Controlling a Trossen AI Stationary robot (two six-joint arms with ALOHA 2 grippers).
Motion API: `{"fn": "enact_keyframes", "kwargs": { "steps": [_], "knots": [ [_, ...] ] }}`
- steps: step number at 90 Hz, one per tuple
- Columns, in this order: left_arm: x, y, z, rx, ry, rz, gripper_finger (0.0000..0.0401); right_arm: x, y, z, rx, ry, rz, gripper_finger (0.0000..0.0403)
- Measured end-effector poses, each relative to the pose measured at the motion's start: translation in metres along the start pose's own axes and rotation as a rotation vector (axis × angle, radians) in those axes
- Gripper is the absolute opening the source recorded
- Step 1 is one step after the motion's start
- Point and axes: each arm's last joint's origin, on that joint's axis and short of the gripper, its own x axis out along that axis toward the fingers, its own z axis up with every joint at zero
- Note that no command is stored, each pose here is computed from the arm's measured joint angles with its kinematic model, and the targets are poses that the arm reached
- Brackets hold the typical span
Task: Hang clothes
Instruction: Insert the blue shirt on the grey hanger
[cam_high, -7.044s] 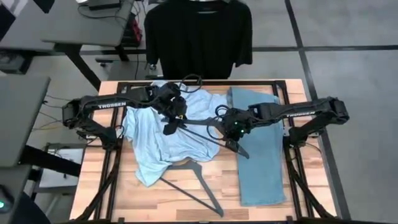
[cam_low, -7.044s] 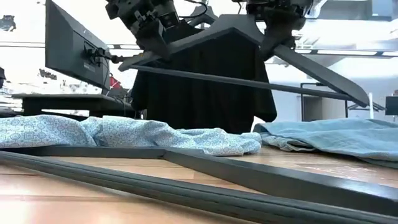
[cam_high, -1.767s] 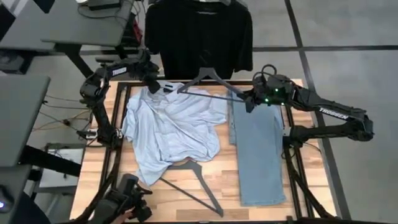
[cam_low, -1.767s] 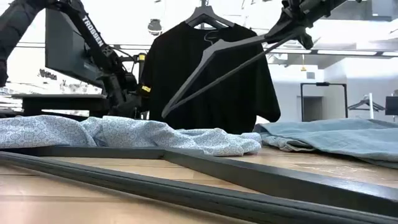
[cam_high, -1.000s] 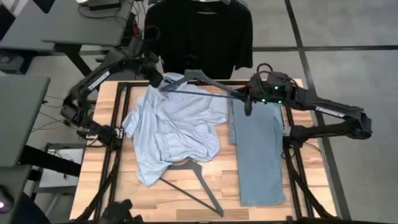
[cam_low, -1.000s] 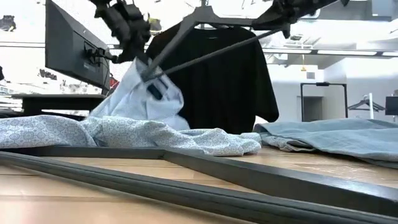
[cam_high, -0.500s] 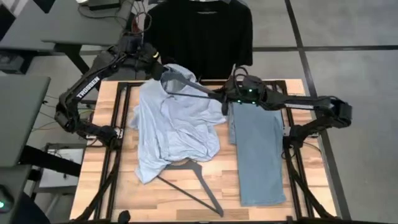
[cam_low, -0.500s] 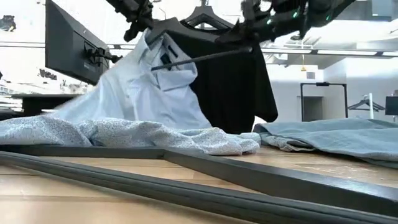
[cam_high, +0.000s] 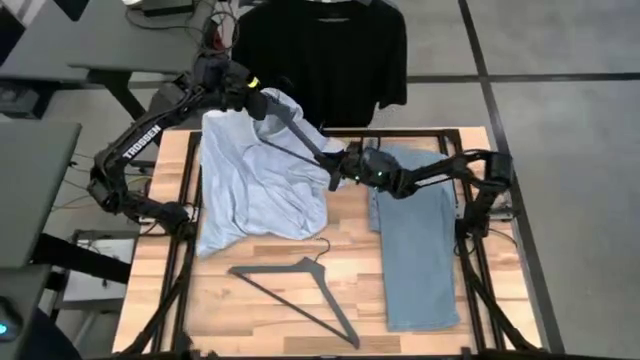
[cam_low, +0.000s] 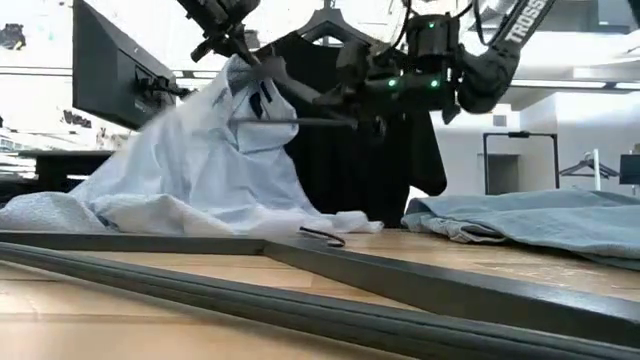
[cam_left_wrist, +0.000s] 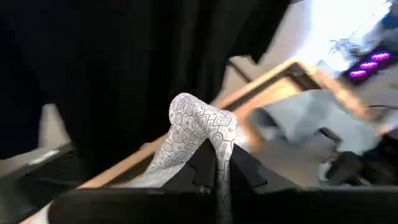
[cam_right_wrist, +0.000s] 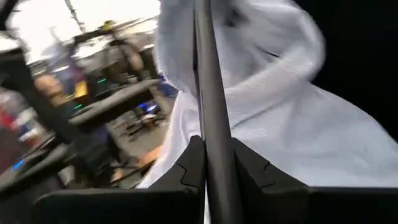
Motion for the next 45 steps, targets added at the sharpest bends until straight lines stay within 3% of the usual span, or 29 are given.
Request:
{"fn": "enact_keyframes", "kwargs": {
  "steps": [17, 32, 45],
  "knots": [
    [-0.015, 0.013, 0.012, 0.039, -0.129, 0.078, 0.0, -0.006, 0.018, 0.001, 0.001, -0.054, -0.033, 0.0029],
    [-0.008, 0.004, 0.006, 0.043, -0.056, -0.059, 0.0, 0.007, 0.009, 0.02, -0.074, -0.121, -0.052, 0.0029],
    [0.004, -0.008, 0.006, 0.072, -0.053, -0.101, 0.0, 0.015, 0.004, 0.032, -0.118, -0.132, -0.013, 0.0029]
  ]
}}
